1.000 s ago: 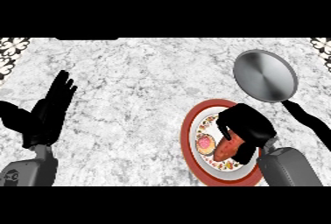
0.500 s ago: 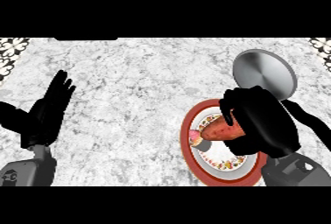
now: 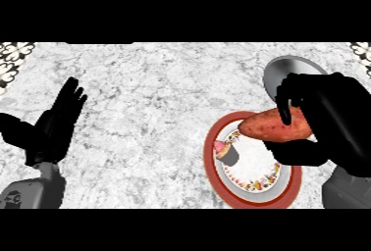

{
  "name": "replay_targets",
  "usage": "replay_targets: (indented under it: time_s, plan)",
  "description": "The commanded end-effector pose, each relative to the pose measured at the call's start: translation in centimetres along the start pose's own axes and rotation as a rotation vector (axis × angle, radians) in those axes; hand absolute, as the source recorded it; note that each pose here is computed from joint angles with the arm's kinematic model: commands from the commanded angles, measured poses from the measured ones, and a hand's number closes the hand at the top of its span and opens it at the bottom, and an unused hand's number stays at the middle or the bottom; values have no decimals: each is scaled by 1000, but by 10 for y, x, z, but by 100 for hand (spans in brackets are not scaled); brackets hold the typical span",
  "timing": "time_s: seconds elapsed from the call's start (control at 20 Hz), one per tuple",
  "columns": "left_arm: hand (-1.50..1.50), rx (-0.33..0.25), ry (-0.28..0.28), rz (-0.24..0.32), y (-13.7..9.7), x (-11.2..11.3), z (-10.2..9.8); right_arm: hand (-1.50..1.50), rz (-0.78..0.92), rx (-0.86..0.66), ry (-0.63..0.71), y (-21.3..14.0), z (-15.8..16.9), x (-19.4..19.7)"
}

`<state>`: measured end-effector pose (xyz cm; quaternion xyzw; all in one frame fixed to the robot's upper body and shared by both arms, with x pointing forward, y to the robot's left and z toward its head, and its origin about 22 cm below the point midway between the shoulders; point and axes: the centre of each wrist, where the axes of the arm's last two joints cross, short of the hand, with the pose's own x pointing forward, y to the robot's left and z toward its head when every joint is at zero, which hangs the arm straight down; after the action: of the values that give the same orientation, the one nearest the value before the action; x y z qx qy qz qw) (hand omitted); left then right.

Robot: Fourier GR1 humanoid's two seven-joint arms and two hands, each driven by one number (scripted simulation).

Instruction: Pick the sweet potato from the plate and place it in the pan

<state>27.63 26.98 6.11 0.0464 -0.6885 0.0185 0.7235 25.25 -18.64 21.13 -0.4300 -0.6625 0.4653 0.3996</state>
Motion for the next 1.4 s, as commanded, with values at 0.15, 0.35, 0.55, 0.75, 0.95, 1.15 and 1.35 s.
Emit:
replay_targets:
  time_s: [0.15, 0.35, 0.55, 0.75, 0.95, 1.15, 1.35]
  plan:
    - [0, 16, -10, 12, 6, -5, 6, 150, -48, -93, 140, -6, -23, -72]
    - [0, -2, -12, 13, -13, 16, -5, 150, -97, -136, 162, -14, -36, -128]
    - [0, 4, -20, -14, 1, -8, 0, 150, -127, -137, 200, -3, -56, -160]
    - [0, -15, -17, -12, -11, -3, 3, 150, -152, -128, 220, 15, -66, -208]
    - [0, -33, -16, 12, 10, -7, -6, 150, -165, -101, 181, 45, -72, -232]
    - [0, -48, -21, 4, -1, 4, -5, 150, -185, -49, 135, 95, -70, -233]
    - [0, -58, -24, -3, -10, -7, 4, 150, -175, -23, 141, 107, -75, -239]
